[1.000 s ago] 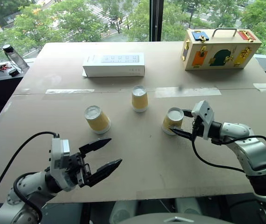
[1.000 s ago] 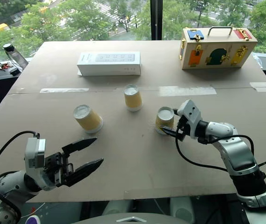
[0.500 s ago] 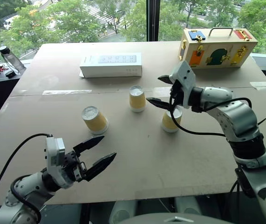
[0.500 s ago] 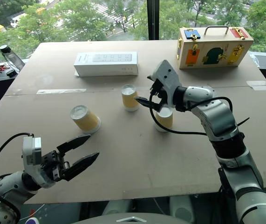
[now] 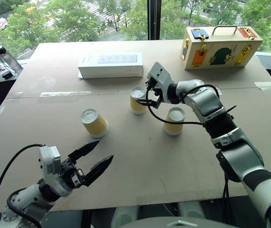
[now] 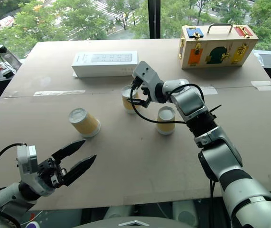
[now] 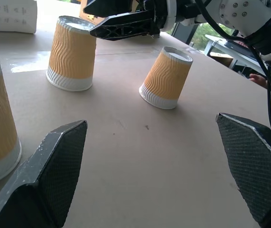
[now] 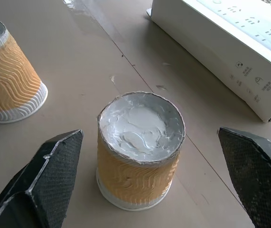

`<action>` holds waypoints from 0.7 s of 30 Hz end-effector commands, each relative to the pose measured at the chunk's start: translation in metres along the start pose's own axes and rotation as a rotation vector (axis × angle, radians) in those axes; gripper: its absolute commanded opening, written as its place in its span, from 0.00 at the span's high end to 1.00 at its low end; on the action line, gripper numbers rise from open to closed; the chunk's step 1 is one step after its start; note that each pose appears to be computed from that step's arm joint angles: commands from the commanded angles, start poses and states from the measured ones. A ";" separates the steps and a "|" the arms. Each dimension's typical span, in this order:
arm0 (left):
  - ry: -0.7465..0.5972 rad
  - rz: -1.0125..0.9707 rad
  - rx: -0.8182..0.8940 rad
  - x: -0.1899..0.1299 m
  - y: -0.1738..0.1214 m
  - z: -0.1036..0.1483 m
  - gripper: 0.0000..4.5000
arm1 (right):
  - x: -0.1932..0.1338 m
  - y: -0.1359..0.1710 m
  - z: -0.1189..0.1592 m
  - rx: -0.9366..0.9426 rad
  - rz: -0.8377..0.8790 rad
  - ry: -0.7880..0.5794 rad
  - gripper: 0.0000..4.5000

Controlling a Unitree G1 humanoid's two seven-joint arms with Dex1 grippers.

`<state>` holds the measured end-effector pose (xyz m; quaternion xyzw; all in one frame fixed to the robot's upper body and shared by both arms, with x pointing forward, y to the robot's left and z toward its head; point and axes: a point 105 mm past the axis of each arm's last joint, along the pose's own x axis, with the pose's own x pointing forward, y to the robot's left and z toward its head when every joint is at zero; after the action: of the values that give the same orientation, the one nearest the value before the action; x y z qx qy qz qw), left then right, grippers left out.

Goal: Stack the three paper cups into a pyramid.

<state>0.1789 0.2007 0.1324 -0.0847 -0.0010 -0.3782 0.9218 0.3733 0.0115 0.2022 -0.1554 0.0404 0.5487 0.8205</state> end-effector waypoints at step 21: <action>-0.012 -0.077 0.034 -0.002 -0.001 0.004 0.00 | 0.054 -0.001 0.003 0.033 0.027 0.049 0.00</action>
<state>0.1808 0.2038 0.1315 -0.0844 -0.0037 -0.4072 0.9094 0.3931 0.0556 0.1789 -0.1519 0.0970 0.5513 0.8146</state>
